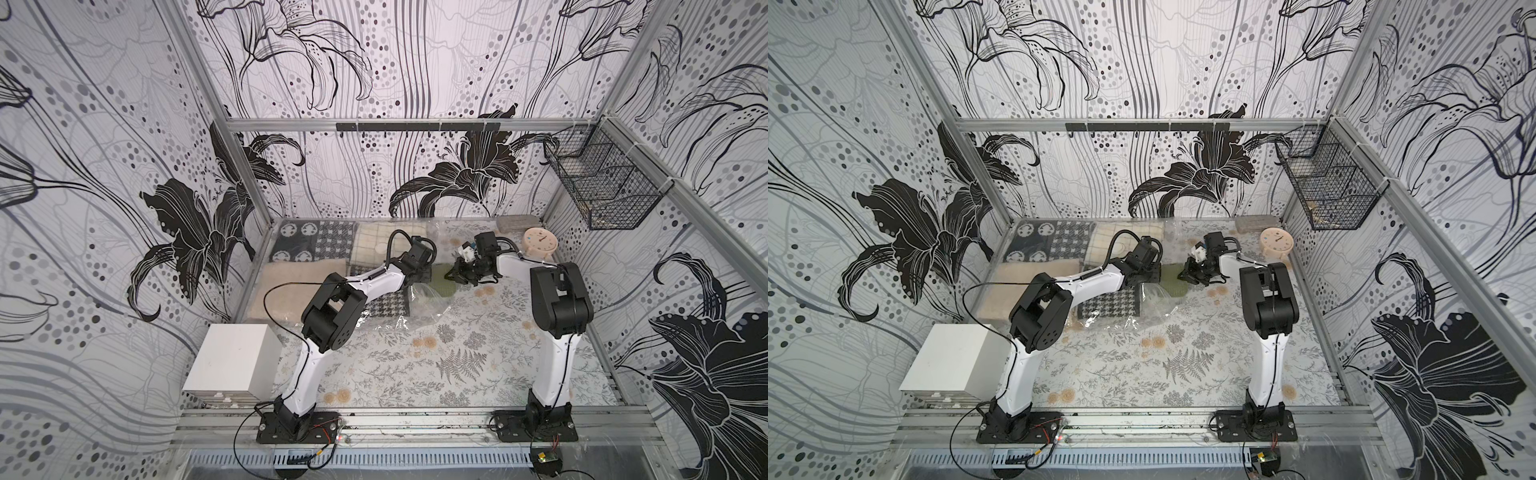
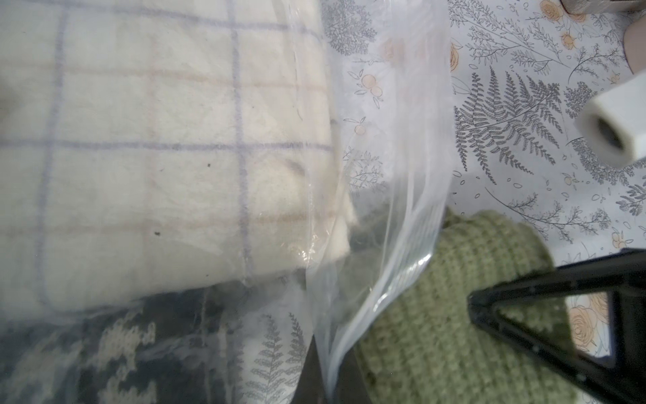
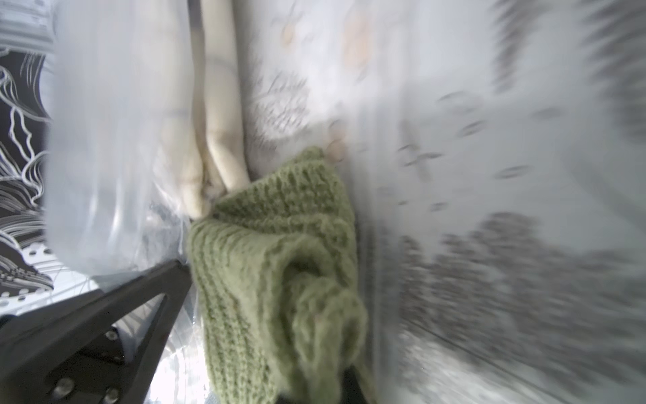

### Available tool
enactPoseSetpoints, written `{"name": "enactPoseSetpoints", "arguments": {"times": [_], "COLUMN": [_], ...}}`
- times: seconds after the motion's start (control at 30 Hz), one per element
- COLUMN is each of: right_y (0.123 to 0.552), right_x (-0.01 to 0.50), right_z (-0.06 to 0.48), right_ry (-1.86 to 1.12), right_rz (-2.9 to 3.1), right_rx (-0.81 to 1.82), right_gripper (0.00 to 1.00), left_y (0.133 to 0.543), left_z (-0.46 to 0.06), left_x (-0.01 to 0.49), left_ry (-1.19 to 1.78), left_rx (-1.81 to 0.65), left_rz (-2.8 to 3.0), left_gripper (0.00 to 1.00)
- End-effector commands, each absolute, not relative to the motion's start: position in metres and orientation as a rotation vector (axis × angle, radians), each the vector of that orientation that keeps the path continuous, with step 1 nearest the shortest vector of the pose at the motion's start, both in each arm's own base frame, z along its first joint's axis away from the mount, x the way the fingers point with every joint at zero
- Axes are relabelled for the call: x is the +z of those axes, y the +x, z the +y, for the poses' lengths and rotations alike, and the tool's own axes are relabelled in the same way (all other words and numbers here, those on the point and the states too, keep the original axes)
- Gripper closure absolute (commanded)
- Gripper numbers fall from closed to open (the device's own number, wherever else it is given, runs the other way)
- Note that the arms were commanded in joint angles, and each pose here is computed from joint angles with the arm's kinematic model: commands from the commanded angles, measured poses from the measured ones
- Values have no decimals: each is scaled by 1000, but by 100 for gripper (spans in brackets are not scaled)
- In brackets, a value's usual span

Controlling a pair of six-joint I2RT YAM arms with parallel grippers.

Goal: Take the scarf out of the vacuum bag
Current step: Take out the scarf from the vacuum bag.

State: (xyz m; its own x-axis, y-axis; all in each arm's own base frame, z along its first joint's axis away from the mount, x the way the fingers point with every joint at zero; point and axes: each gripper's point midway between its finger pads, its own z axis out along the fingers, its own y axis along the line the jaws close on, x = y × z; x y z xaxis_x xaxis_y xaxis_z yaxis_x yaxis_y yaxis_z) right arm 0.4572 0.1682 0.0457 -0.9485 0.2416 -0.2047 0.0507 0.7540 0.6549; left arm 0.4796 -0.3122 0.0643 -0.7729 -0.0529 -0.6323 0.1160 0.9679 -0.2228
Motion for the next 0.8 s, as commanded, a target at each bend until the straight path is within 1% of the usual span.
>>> {"name": "enactPoseSetpoints", "arguments": {"times": [0.0,0.23,0.47,0.6,0.77], "right_y": [465,492,521,540,575], "right_x": [62,71,56,53,58], "right_z": [143,100,63,46,40], "right_ry": [295,480,709,815,872], "right_rz": [2653,2606,2561,2493,2420], "right_rx": [890,705,510,455,475], "right_gripper": [100,100,100,100,100], "left_y": [480,480,480,479,478], "left_z": [-304,-304,-304,-303,-304], "left_x": [72,73,75,79,78], "left_ry": [39,45,47,46,54], "left_rx": [-300,-297,-307,-310,-311], "left_rz": [2420,2411,2406,2399,2402], "left_gripper": [100,100,100,100,100]}}
